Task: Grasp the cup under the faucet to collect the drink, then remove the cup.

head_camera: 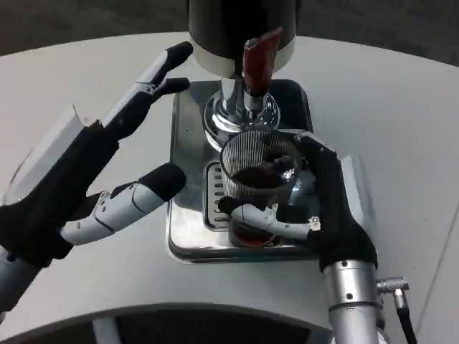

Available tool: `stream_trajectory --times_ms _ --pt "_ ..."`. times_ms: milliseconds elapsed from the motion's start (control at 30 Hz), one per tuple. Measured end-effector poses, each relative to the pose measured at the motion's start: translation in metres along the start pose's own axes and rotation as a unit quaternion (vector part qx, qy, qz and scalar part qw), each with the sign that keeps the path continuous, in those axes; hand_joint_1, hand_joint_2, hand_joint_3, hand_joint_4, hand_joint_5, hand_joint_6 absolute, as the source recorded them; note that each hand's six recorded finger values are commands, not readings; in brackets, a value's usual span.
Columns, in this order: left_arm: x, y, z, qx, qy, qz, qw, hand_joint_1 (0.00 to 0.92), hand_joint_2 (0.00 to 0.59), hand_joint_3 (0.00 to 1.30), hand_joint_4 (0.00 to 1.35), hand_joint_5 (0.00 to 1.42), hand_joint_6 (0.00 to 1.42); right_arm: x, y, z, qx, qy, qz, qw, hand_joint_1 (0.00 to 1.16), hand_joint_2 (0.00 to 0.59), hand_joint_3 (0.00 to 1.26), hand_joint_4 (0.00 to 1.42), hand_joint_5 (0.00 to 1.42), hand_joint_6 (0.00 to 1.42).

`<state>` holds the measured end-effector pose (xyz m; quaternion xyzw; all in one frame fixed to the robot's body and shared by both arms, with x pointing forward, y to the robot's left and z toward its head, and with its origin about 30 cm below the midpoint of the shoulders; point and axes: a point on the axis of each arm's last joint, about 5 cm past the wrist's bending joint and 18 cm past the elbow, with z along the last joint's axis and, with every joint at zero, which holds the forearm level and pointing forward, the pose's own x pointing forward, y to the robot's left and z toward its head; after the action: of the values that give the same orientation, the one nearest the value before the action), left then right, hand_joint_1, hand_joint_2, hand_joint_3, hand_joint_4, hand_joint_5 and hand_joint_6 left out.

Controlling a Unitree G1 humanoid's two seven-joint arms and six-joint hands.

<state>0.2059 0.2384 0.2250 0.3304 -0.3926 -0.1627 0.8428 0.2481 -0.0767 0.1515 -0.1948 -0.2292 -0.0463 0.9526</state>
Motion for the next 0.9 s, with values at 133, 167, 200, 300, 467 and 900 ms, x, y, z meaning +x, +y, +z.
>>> stream_trajectory --times_ms 133,167,200,300,467,900 --pt "-0.003 -0.001 0.0015 0.007 0.013 -0.010 0.9998 0.000 0.163 0.00 0.00 0.02 0.00 -0.007 -0.0049 0.0001 0.002 0.003 0.008 1.0000 1.14 0.070 0.78 0.93 0.95 1.31" --pt "-0.004 -0.001 0.0019 0.011 0.016 -0.012 0.9997 0.000 0.163 0.00 0.00 0.01 0.00 -0.008 -0.0059 0.0006 0.003 0.003 0.008 1.0000 1.14 0.070 0.78 0.93 0.95 1.31" --pt "-0.004 -0.001 0.0024 0.013 0.019 -0.014 0.9996 0.000 0.163 0.00 0.00 0.00 0.00 -0.010 -0.0067 0.0011 0.004 0.004 0.009 0.9999 1.14 0.070 0.78 0.93 0.95 1.31" --pt "-0.008 -0.001 0.0042 0.016 0.026 -0.019 0.9994 0.000 0.163 0.00 0.00 0.00 0.00 -0.015 -0.0086 0.0014 0.005 0.007 0.011 0.9999 1.14 0.070 0.79 0.93 0.95 1.31" --pt "-0.015 0.003 0.0096 0.055 0.053 -0.032 0.9966 0.000 0.160 0.00 0.00 0.00 0.00 -0.021 -0.0146 0.0052 0.008 0.003 0.009 0.9999 1.13 0.074 0.79 0.93 0.95 1.32" --pt "-0.035 -0.004 0.0371 0.238 0.204 -0.167 0.9347 0.000 0.114 0.00 0.00 0.00 0.00 -0.033 -0.0427 0.0183 0.012 -0.017 0.043 0.9989 1.15 0.087 0.79 0.94 0.95 1.30"
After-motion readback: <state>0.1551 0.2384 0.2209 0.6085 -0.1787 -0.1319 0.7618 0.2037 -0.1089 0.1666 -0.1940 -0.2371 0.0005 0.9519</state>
